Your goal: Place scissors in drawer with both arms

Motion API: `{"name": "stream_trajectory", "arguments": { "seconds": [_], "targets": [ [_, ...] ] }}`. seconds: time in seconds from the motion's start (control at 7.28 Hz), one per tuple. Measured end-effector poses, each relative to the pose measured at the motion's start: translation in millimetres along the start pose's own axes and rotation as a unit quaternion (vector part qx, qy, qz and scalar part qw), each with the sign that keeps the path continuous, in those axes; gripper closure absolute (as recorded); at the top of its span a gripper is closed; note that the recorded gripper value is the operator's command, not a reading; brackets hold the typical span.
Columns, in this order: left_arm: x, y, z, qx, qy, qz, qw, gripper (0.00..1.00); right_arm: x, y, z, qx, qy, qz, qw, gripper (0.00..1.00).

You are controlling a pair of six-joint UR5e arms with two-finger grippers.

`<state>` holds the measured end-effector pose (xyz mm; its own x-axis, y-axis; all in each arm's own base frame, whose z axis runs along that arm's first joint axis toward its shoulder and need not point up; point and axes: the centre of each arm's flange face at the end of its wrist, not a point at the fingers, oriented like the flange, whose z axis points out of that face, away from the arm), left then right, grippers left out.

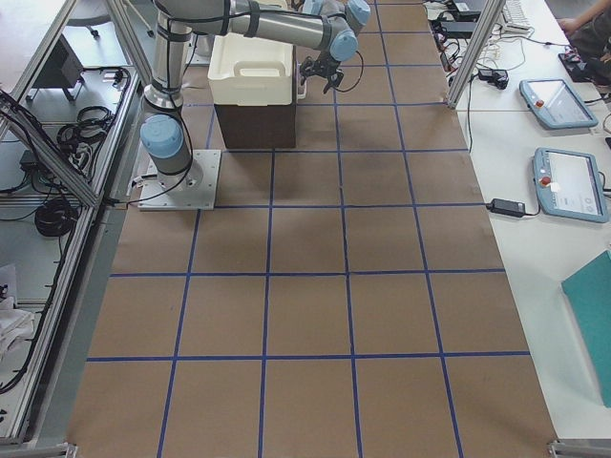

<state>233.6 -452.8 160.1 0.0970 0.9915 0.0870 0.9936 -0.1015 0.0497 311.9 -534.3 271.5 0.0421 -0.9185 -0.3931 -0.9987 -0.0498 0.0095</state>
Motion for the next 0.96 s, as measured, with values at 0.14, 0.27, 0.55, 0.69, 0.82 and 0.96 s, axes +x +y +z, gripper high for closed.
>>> {"name": "stream_trajectory", "arguments": {
  "seconds": [0.14, 0.27, 0.55, 0.69, 0.82, 0.96],
  "targets": [
    [0, 0, -2, -0.002, -0.002, 0.004, 1.0000, 0.58, 4, -1, -2, 0.001, 0.007, -0.004, 1.0000, 0.00],
    [0, 0, -3, -0.002, -0.003, 0.011, 0.9999, 0.78, 7, -1, -5, 0.003, 0.014, -0.007, 0.9999, 0.00],
    [0, 1, -5, -0.004, -0.004, 0.018, 0.9998, 0.92, 21, 1, -9, 0.008, 0.031, -0.013, 0.9994, 0.00],
    [-1, 2, -7, -0.005, -0.006, 0.018, 0.9998, 0.94, 33, 1, -11, 0.010, 0.040, -0.014, 0.9991, 0.00],
    [-3, 5, -12, -0.010, -0.011, 0.016, 0.9998, 0.96, 45, 2, -13, 0.012, 0.047, -0.013, 0.9987, 0.00],
    [-7, 11, -24, -0.019, -0.021, 0.014, 0.9995, 0.99, 55, 6, -18, 0.015, 0.053, -0.012, 0.9984, 0.00]
  ]
}}
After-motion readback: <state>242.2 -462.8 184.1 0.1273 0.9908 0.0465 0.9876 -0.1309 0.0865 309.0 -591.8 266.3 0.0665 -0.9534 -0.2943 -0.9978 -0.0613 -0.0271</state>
